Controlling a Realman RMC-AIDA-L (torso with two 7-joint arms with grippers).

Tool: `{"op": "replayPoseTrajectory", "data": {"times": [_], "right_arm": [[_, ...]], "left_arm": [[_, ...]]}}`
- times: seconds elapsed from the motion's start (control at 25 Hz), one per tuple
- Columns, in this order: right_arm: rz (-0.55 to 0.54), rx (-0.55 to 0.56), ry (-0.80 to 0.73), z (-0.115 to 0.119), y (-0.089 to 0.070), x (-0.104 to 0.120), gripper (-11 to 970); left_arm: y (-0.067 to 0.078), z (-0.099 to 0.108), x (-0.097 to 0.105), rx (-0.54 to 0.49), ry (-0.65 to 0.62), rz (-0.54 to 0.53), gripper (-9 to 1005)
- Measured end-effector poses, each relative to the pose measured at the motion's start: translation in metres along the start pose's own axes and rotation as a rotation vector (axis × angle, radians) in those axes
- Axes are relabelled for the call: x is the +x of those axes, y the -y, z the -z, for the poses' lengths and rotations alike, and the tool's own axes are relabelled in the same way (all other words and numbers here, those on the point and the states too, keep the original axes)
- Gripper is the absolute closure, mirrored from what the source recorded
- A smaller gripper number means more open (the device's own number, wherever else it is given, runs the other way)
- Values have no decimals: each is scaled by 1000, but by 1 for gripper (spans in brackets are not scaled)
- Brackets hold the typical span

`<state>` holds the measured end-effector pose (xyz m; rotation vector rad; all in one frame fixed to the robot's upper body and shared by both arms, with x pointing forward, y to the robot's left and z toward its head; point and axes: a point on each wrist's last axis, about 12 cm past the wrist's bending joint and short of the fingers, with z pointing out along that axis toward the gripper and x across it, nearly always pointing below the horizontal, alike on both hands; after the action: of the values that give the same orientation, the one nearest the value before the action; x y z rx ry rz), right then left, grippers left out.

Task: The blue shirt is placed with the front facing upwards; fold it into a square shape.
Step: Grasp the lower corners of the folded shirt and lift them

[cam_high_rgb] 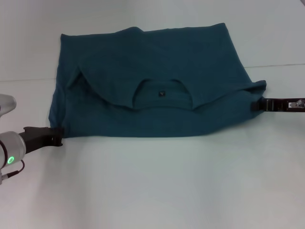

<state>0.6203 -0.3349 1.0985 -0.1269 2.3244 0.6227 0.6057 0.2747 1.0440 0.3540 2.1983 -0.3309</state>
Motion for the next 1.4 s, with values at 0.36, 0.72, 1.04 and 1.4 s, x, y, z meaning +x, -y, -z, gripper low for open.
{"op": "replayPoseTrajectory", "data": {"times": [0.36, 0.72, 1.04, 1.4], "right_arm": [[-1, -1, -1, 0, 0, 0, 929], [27, -2, 16, 8, 0, -6, 929], [44, -36, -15, 15, 0, 4, 929], [65, -73, -64, 39, 8, 31, 929]], "left_arm": [[-2, 3, -3, 0, 5, 1, 991], [-13, 24, -6, 35, -19, 24, 996], [-13, 44, -2, 128, -35, 51, 996], [-10, 73, 8, 247, -73, 101, 996]]}}
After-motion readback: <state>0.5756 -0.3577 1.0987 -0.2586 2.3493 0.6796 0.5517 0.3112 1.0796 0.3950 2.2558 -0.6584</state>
